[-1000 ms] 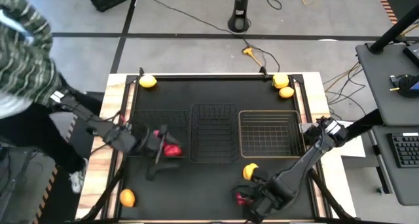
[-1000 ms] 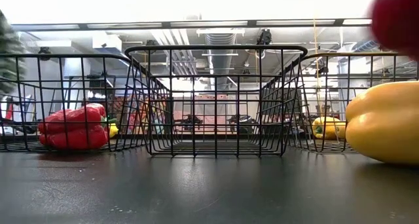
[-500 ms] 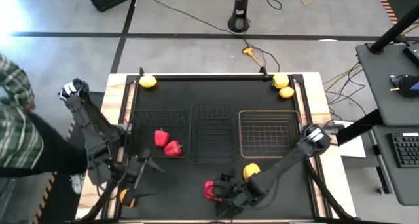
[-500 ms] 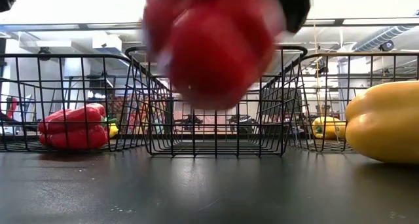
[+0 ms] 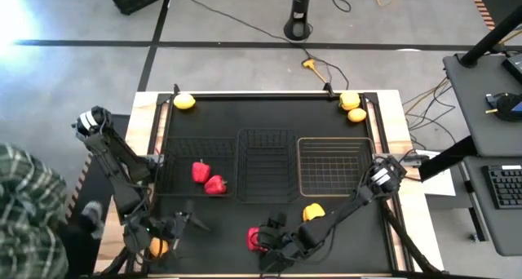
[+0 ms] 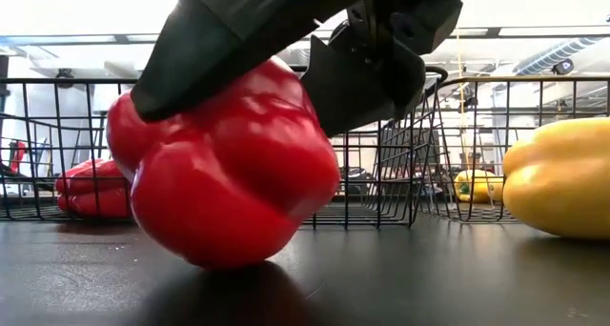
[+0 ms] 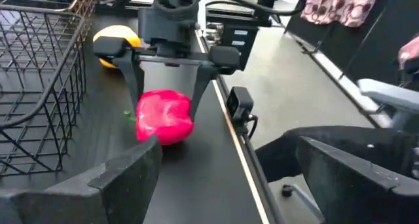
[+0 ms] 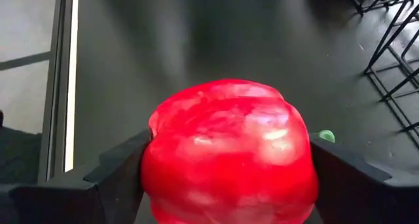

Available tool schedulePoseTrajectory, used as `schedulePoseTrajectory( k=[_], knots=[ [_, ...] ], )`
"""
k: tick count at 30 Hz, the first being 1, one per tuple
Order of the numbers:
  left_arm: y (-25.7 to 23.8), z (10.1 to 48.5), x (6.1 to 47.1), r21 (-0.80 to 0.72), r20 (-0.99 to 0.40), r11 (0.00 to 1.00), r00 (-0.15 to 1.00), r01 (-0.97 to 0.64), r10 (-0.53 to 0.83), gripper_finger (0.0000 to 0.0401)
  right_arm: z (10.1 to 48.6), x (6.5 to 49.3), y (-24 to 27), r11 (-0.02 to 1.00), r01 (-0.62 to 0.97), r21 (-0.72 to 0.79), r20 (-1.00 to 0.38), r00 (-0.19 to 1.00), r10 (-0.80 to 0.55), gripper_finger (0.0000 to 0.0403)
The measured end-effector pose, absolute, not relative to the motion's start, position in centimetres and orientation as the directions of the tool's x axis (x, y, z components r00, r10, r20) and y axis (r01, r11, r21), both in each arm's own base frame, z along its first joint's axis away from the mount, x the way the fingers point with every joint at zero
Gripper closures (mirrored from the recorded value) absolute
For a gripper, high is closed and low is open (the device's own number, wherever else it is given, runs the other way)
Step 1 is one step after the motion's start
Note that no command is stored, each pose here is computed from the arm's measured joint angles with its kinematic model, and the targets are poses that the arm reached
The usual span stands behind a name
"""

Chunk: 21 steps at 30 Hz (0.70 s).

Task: Sort produce into baskets
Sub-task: Put the red bell pepper into the left black wire basket

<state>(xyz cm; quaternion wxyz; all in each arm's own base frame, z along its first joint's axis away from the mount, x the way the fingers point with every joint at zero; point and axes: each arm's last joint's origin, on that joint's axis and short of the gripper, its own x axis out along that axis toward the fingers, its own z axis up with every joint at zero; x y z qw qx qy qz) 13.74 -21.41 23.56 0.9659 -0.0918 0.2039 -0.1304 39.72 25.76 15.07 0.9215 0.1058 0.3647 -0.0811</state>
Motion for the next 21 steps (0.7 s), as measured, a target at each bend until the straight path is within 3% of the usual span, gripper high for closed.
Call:
schedulePoseTrajectory(
  k=[8, 21],
  knots=[
    [-21.3, 22.0, 15.7, -0.197, -0.391, 0.972, 0.9, 0.126, -0.195, 0.0057, 16.9, 39.2, 25.4, 0.964, 0.217, 0.157, -0.698, 0.715, -0.047, 0.0012],
    [-21.0, 18.6, 20.0, -0.124, -0.437, 0.989, 0.89, 0.085, -0.131, 0.0004, 20.7, 37.8, 24.7, 0.952, 0.234, 0.199, -0.709, 0.705, -0.025, 0.0005]
  ],
)
